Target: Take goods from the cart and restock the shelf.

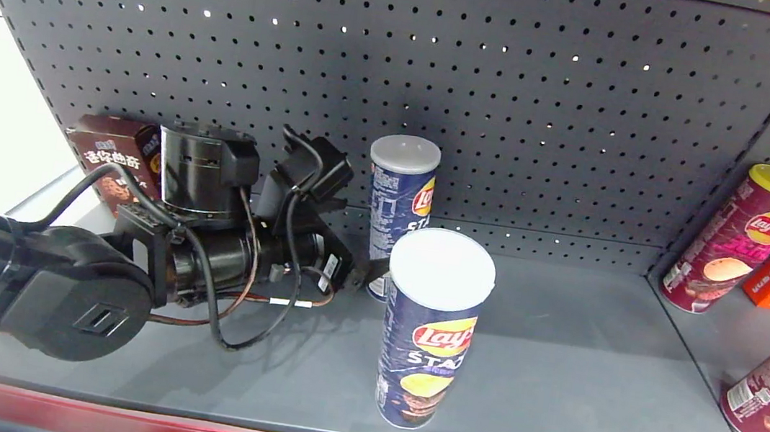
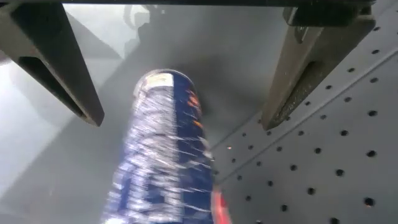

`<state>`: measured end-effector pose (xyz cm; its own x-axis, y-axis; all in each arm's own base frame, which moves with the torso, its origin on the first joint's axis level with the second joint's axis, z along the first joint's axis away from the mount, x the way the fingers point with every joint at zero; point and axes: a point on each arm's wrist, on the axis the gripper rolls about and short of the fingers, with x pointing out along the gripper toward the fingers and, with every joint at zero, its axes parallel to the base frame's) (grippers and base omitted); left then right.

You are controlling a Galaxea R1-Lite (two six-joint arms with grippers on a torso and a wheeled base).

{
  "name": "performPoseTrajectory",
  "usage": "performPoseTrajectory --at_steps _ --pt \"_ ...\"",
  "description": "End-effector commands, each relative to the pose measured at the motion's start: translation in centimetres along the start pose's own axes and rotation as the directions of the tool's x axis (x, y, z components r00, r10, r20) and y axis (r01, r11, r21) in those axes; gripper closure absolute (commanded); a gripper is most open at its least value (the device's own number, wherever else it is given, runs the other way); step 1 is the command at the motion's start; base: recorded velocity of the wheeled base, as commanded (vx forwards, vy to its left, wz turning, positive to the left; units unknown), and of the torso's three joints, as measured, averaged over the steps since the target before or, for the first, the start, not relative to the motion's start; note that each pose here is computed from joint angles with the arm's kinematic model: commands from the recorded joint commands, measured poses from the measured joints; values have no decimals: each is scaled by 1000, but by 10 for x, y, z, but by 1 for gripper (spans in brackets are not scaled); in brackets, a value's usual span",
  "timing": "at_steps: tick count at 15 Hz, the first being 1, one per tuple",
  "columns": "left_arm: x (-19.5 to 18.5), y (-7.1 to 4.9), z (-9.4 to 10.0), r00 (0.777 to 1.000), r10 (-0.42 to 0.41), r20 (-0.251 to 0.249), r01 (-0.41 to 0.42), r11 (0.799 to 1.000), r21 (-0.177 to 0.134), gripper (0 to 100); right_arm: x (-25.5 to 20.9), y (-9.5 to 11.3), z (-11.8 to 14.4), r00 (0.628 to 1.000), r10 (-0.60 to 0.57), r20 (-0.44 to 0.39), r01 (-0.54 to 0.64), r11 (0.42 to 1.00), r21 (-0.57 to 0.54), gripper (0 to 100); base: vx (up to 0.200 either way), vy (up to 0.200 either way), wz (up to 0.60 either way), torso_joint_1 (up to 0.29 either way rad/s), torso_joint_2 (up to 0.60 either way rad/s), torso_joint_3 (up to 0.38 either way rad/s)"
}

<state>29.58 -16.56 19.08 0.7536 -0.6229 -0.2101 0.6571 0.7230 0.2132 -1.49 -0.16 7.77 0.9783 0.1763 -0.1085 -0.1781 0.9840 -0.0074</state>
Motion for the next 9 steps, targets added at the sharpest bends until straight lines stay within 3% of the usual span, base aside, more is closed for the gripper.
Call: performPoseTrajectory --at_steps 1,9 --pt "7 1 -3 1000 9 -11 -9 1000 -2 0 0 0 0 1000 1 0 -1 1000 0 0 0 0 0 0 0 0" --pt "4 12 -8 998 63 -32 -63 998 -11 0 0 0 0 1000 0 -2 0 1000 0 0 0 0 0 0 0 0"
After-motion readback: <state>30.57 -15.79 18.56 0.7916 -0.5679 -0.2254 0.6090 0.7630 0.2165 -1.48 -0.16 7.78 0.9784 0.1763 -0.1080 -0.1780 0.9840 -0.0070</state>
